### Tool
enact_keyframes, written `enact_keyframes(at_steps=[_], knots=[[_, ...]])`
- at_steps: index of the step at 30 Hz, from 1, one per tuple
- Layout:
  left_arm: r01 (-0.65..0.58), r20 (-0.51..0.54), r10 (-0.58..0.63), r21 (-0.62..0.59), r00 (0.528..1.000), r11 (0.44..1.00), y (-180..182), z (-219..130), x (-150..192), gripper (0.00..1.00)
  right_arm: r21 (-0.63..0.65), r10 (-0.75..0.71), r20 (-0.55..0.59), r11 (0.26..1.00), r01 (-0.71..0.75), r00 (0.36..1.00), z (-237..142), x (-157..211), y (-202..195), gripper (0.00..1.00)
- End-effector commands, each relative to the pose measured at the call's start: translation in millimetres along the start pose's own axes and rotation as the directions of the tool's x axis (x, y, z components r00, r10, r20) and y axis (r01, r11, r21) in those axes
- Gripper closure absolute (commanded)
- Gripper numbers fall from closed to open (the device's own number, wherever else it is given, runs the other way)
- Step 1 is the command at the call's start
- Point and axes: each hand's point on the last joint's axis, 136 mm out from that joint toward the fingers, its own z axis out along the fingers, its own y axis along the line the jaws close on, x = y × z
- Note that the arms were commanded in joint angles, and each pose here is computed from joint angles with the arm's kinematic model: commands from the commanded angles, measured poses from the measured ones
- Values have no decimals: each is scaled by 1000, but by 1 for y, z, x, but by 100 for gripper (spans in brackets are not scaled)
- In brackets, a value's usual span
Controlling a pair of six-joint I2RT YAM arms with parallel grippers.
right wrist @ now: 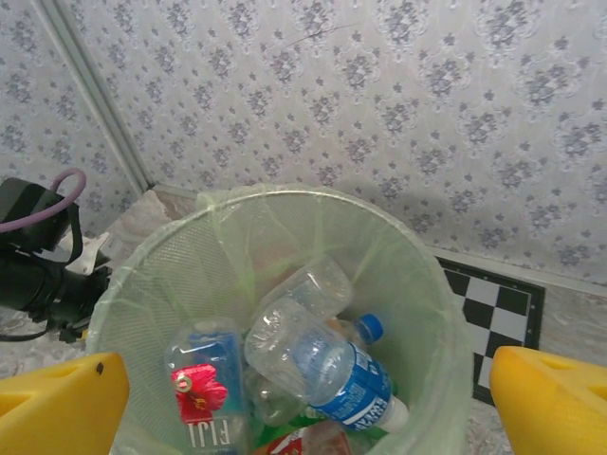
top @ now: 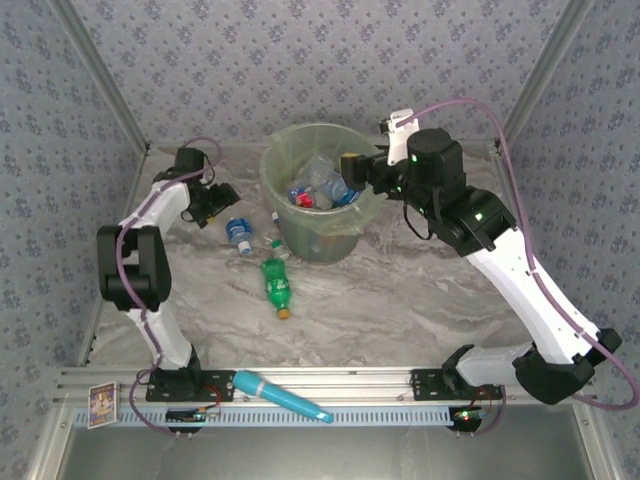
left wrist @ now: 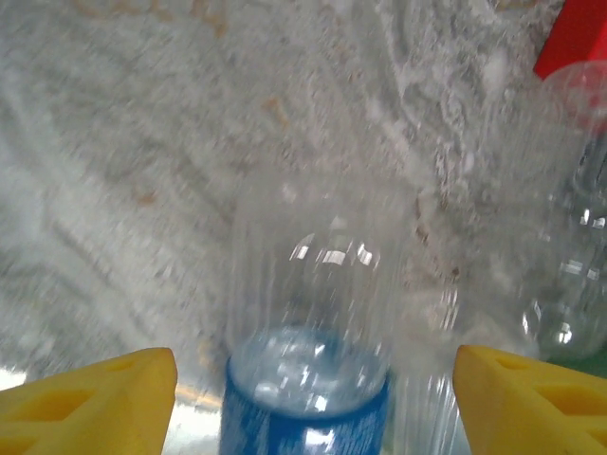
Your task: Put the plastic bottles in the bin
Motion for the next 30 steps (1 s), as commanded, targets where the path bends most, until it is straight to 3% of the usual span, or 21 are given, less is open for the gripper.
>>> enact_keyframes(at_steps=[1,16,19,24,30], knots=[[-21,-51,22,24,998,999,-8,15,-7,25,56,3,-12,998,-3,1000,-15,7,-12,0],[-44,-189,40,-18,981,999,11,60,18,28,92,3,-2,996,-3,1000,-12,5,-20,0],[-56,-201,50,-26,978,998,15,62,22,35,87,3,-5,996,-3,1000,-9,5,-19,0],[-80,-141,74,-43,987,996,15,42,13,47,84,10,-1,996,-10,1000,-10,5,-19,0],[-90,-79,85,-59,993,994,14,0,5,48,77,18,2,997,-18,1000,-12,5,-18,0]])
